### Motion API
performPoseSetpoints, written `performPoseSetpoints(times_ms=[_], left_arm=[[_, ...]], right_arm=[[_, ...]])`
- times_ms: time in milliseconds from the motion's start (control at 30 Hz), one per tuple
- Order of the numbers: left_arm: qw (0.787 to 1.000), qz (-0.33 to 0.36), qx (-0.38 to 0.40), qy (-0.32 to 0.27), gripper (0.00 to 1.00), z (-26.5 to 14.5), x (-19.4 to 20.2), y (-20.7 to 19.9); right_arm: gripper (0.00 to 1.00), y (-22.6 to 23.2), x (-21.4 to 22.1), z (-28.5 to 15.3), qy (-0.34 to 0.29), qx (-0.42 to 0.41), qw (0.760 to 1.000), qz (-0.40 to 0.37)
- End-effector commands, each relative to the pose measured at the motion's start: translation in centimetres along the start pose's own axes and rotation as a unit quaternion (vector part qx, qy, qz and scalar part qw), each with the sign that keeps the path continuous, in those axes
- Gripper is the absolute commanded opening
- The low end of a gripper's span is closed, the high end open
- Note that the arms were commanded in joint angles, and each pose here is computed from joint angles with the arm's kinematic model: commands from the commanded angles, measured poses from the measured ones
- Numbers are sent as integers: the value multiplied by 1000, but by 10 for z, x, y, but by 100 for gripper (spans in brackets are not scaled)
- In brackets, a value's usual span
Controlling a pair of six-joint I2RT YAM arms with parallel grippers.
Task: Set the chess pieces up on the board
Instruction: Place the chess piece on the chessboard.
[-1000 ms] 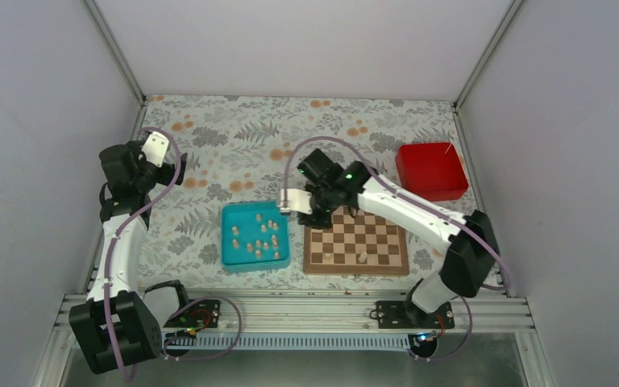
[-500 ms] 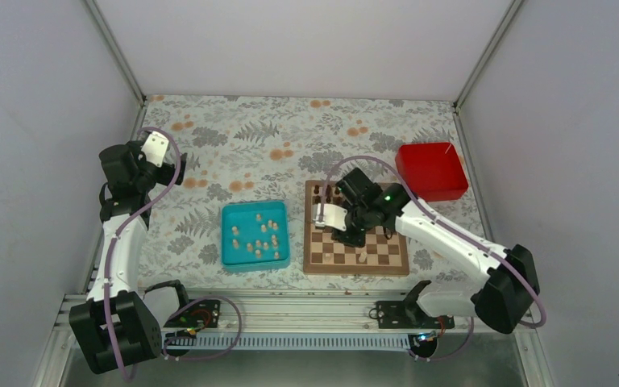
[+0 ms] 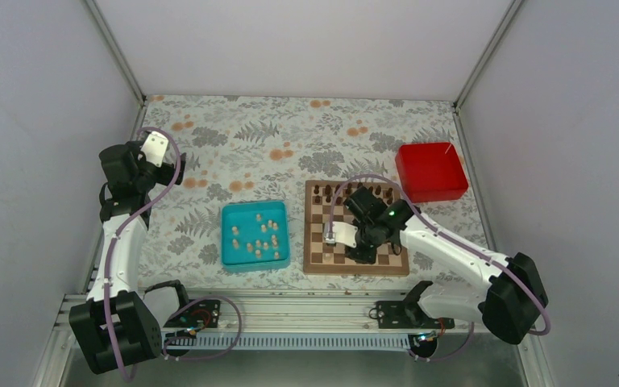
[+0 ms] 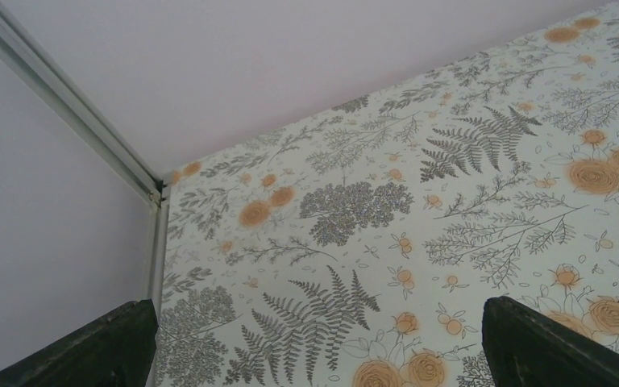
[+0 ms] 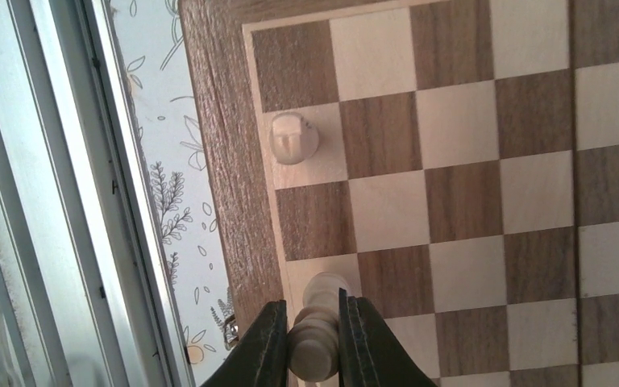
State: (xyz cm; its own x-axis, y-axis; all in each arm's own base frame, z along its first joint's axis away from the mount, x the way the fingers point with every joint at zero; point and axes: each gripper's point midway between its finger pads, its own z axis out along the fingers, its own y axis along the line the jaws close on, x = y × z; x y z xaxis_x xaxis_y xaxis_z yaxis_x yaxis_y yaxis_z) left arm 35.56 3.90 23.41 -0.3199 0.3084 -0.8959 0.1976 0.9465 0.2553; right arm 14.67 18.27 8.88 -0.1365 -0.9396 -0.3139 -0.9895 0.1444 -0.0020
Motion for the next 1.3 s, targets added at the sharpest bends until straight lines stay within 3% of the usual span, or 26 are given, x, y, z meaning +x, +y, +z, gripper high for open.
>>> performPoseSetpoints(times_ms=[0,900,1267], left_arm=[[1000,-6,-4,-1,100,0,-1,4],[1000,-6,-2,1,100,2,0,3],[1000,-6,-1,0,100,2,1,2]], right_arm=[[4,1,7,6,1,3,1000,12],[7,0,14,17,19,-2,1000,12],[29,-19,-9,-19,-5,48,999,4]])
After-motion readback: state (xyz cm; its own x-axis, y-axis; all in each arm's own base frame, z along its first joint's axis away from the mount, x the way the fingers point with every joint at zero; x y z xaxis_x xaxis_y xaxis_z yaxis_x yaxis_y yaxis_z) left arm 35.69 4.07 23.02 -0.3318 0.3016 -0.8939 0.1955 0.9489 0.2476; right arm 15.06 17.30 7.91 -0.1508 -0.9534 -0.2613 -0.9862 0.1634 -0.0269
